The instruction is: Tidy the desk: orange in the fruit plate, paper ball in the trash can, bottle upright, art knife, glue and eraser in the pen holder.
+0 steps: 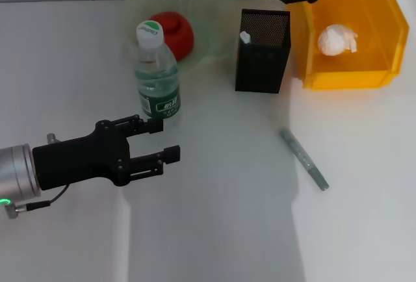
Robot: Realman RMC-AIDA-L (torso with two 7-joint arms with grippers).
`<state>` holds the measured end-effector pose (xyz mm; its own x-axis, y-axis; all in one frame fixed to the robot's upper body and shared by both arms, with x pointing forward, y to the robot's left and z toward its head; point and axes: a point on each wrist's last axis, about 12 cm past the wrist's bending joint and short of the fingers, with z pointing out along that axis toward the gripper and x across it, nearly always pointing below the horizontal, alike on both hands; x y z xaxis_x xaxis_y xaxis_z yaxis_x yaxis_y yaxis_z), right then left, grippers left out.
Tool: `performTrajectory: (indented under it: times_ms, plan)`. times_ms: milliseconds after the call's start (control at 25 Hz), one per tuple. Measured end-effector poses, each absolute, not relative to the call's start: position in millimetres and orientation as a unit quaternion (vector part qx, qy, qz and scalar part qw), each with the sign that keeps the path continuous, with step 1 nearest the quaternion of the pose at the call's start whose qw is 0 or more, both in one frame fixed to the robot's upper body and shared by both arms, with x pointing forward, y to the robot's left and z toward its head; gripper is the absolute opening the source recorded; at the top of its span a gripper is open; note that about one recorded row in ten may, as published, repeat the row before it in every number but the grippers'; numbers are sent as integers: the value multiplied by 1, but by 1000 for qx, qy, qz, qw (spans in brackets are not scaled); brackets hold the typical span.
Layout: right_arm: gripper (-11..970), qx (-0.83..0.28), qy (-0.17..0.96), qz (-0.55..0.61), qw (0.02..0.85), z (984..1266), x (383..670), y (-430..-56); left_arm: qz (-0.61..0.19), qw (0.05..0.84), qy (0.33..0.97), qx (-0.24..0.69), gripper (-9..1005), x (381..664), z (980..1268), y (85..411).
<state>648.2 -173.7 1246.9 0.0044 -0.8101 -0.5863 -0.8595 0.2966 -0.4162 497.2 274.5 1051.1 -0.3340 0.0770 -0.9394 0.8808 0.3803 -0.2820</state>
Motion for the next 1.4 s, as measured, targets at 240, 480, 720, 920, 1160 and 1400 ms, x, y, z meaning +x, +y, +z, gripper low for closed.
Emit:
performTrajectory:
  times_ms: [240,480,720,920,1160,1400]
  plan:
    - [409,-570,720,48,393,1230,657,-170,-435,465,688,349,714,498,1052,272]
    - [417,-549,739,65,384,1225,659,-168,-435,465,687,351,714,498,1052,272]
    - [425,-538,747,66,384,1226,658,-170,-434,465,687,352,714,498,1052,272]
    - [483,-533,749,68,387,1232,653,-174,-433,464,688,352,714,498,1052,273]
    - [513,-510,771,79,373,1271,627,-180,-432,464,689,352,714,497,1052,275]
    - [510,-448,853,51,262,1282,594,-185,-432,461,690,354,714,496,1052,276]
